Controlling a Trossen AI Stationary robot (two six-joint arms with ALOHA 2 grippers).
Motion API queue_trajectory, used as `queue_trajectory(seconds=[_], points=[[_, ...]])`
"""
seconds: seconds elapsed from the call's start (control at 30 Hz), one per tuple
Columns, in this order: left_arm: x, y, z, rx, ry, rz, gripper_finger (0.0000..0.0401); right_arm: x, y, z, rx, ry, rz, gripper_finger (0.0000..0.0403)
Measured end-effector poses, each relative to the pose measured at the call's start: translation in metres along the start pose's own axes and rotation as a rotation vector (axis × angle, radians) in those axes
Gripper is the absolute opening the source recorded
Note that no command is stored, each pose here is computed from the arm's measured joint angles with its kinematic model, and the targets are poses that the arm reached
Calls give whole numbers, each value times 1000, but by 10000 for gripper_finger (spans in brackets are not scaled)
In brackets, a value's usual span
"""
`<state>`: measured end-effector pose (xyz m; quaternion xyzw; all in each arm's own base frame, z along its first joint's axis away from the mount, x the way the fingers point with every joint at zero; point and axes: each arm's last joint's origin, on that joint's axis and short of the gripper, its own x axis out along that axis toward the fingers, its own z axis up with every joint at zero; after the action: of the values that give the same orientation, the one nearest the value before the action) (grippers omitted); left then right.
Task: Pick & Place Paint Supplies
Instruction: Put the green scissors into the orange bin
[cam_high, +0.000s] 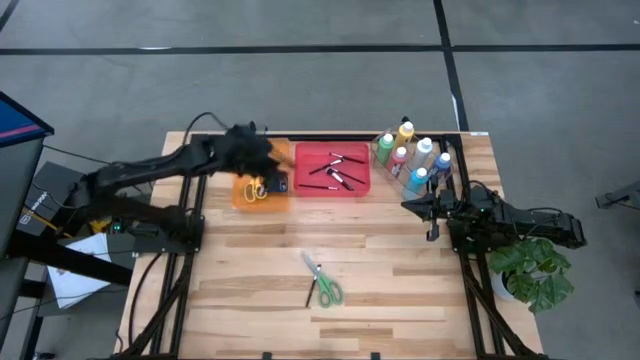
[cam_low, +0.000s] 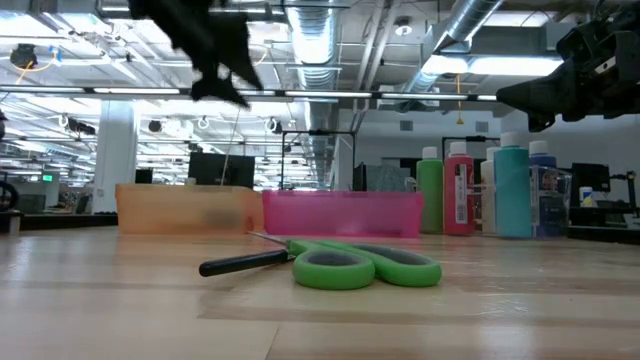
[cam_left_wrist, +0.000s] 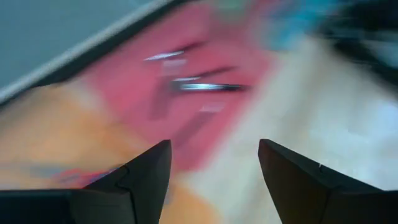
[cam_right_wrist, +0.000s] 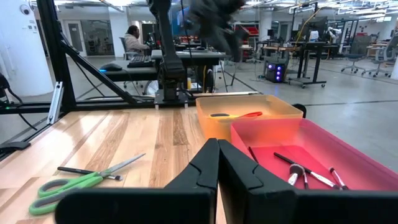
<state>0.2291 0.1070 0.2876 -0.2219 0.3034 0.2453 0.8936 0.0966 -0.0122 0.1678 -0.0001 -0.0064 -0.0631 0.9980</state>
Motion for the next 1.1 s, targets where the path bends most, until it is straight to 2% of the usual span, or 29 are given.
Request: queue_trajectory(seconds=[0.1,0.23,0.33,0.5,0.67,0.83,0.93,1.1], points=[[-24,-33,-8,89,-27,-172,237,0,0,0,0,0,0,0],[-42,-76,-25,226,-53,-314,237,0,0,0,0,-1,0,0],[-41,-112,-44,381,-77,-367,237,0,0,0,0,0,0,0],[-16,-161,-84,640,-46,-380,237,0,0,0,0,0,0,0],[22,-185,-111,776,128,-384,237,0,0,0,0,0,0,0],[51,-200,-118,964,286,-328,237,0,0,0,0,0,0,0],[64,-207,-117,1040,336,-318,237,0,0,0,0,0,0,0],[82,-208,-122,1103,397,-356,237,0,0,0,0,0,0,0]])
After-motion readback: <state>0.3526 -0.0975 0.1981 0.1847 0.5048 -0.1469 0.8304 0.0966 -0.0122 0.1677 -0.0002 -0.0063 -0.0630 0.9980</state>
